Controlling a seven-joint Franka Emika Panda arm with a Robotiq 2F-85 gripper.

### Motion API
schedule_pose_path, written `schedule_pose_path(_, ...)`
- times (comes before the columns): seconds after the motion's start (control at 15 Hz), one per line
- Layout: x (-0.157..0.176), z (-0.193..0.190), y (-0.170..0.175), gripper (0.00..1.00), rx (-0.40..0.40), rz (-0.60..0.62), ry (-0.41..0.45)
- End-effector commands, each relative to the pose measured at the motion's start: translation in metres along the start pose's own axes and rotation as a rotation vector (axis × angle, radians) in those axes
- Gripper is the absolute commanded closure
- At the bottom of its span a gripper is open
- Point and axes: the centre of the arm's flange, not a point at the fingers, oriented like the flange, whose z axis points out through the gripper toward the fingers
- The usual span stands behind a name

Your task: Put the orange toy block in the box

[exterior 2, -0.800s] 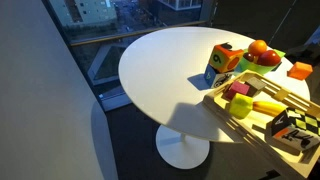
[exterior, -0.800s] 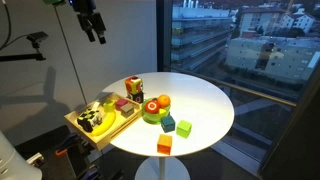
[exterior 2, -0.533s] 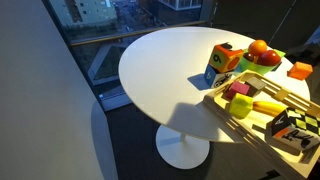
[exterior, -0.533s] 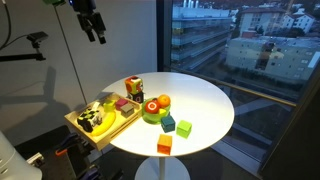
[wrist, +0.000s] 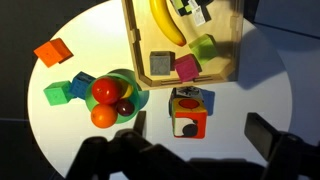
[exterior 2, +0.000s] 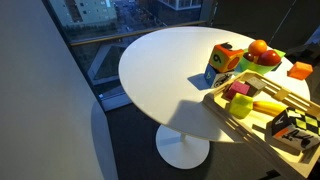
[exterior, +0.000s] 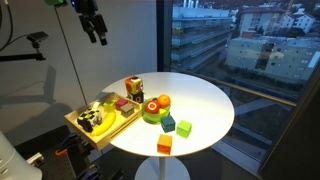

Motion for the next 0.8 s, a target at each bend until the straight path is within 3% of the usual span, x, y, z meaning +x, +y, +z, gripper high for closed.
schedule_pose_path(0.0, 0.017, -0.007, 0.015, 0.0, 0.01, 0.033, -0.018)
schedule_pose_path(0.33, 0.036, -0.002, 0.049, 0.0, 0.012, 0.083, -0.082)
schedule_pose_path(0.73, 0.058, 0.025, 0.11, 0.0, -0.001, 0.08, -0.226)
